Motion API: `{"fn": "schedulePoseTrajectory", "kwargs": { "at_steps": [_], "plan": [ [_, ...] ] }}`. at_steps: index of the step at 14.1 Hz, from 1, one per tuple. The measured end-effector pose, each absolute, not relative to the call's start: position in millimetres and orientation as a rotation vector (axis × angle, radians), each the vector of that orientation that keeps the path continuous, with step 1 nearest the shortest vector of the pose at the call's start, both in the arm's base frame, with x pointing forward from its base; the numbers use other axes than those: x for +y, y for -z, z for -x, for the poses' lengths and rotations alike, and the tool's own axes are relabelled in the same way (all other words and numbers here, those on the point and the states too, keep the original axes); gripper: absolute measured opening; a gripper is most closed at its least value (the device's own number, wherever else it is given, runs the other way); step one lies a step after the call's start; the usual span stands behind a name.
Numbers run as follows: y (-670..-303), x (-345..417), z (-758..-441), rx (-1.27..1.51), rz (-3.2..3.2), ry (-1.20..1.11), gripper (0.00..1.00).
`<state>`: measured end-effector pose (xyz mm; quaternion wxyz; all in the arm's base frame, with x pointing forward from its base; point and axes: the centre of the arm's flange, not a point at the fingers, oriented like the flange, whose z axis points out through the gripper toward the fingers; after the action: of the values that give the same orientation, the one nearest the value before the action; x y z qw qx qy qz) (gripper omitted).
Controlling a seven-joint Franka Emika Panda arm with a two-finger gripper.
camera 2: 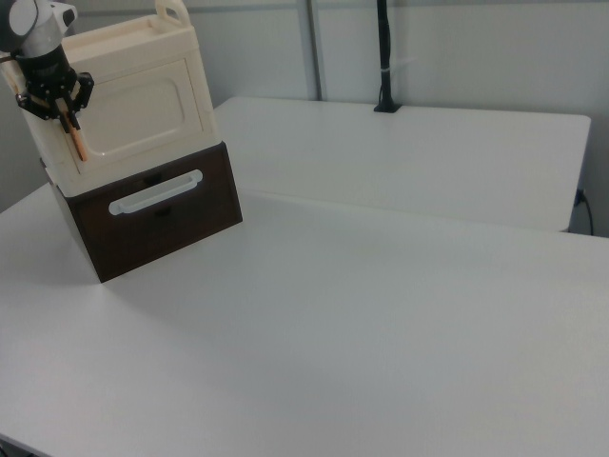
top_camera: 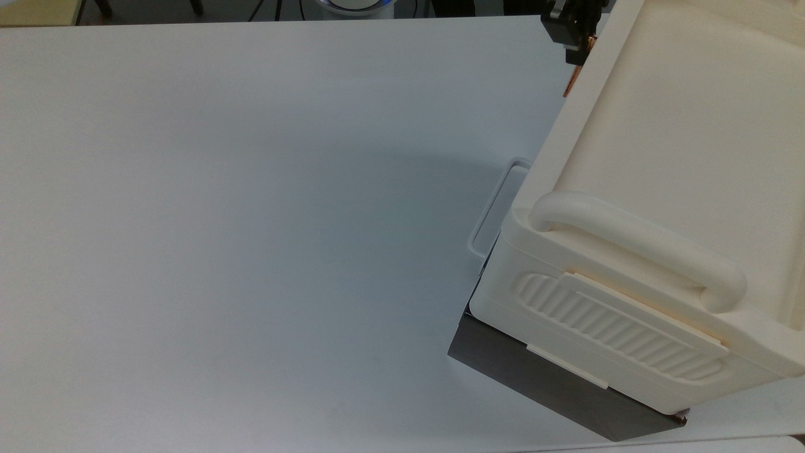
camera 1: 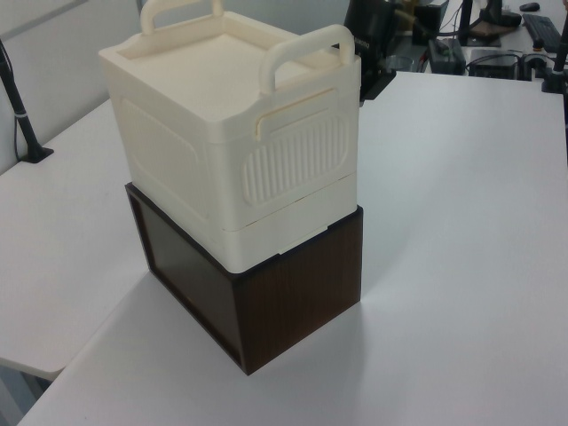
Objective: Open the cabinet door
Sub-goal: 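Pull the door by its tab, swinging it outward on its hinge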
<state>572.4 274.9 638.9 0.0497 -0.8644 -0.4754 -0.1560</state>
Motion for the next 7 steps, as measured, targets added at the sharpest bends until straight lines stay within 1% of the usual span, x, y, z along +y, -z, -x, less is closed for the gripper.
{"fn": "schedulePoseTrajectory", "kwargs": {
  "at_steps": [1, 7],
  "plan": [
    [-638.9, 274.7, -572.2, -1.445, 2.631, 0.472, 0.15],
    [-638.9, 273.0, -572.0, -1.441, 2.633, 0.459, 0.15]
  ]
}}
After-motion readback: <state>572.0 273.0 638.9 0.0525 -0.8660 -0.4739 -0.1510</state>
